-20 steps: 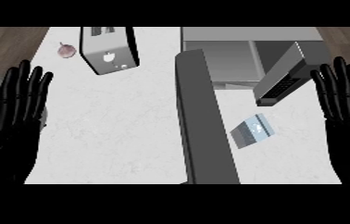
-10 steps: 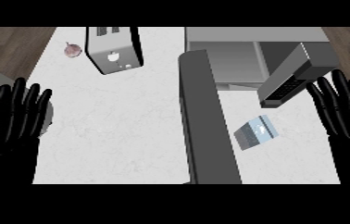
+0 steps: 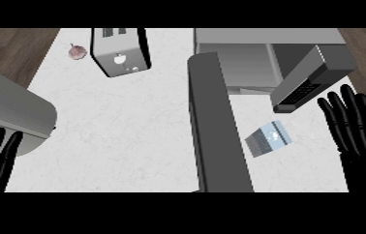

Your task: Pick up the milk, place it into the microwave and close the microwave

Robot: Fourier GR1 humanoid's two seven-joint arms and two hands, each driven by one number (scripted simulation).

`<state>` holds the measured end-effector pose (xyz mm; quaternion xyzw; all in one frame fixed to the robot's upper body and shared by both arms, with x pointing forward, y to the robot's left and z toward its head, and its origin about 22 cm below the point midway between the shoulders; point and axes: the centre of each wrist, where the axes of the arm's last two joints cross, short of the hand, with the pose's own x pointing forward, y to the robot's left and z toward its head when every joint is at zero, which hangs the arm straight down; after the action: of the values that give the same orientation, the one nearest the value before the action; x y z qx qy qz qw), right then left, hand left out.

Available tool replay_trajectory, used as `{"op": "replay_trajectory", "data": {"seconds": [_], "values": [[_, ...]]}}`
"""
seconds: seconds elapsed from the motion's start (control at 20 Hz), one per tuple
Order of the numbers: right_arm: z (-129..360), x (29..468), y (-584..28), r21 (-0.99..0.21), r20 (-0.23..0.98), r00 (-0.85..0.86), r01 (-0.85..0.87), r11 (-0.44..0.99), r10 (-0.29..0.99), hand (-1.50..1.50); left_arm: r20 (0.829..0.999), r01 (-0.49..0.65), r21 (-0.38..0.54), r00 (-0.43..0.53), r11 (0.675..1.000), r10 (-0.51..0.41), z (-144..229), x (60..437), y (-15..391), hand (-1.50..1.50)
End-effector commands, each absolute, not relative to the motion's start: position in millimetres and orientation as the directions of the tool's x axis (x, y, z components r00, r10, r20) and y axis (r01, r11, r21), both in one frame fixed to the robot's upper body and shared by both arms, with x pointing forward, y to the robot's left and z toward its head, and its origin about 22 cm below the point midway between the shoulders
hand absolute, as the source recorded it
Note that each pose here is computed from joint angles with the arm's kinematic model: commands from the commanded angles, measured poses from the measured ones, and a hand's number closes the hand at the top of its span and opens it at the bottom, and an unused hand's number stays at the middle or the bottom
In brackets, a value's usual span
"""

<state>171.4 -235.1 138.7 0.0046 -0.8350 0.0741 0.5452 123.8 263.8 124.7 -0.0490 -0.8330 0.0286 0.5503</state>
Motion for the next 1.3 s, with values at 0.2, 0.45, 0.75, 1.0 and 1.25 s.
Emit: {"op": "replay_trajectory", "data": {"seconds": [0.2,0.45,0.75,1.0,1.25], "values": [[92.4,178.7,-256.4,-0.153,0.934,-0.329,-0.020,0.988,0.138,-1.50,0.913,0.046,-0.103,-0.392,0.994,0.113,133.9,92.1,276.9,-1.50],[64.0,197.4,-249.4,-0.172,0.943,-0.282,0.041,0.984,0.176,-1.50,0.906,0.054,-0.110,-0.404,0.992,0.123,128.7,71.5,275.9,-1.50],[5.7,185.6,-266.0,-0.189,0.958,-0.202,0.089,0.978,0.204,-1.50,0.910,0.055,-0.093,-0.400,0.994,0.108,132.2,57.8,281.6,-1.50],[-20.2,220.2,-286.5,-0.227,0.960,-0.140,0.118,0.967,0.243,-1.50,0.914,0.060,-0.080,-0.394,0.995,0.097,129.4,59.3,285.4,-1.50],[-63.2,188.4,-299.0,-0.237,0.962,-0.119,0.080,0.968,0.246,-1.50,0.917,0.058,-0.092,-0.385,0.994,0.107,122.5,57.1,300.0,-1.50]]}}
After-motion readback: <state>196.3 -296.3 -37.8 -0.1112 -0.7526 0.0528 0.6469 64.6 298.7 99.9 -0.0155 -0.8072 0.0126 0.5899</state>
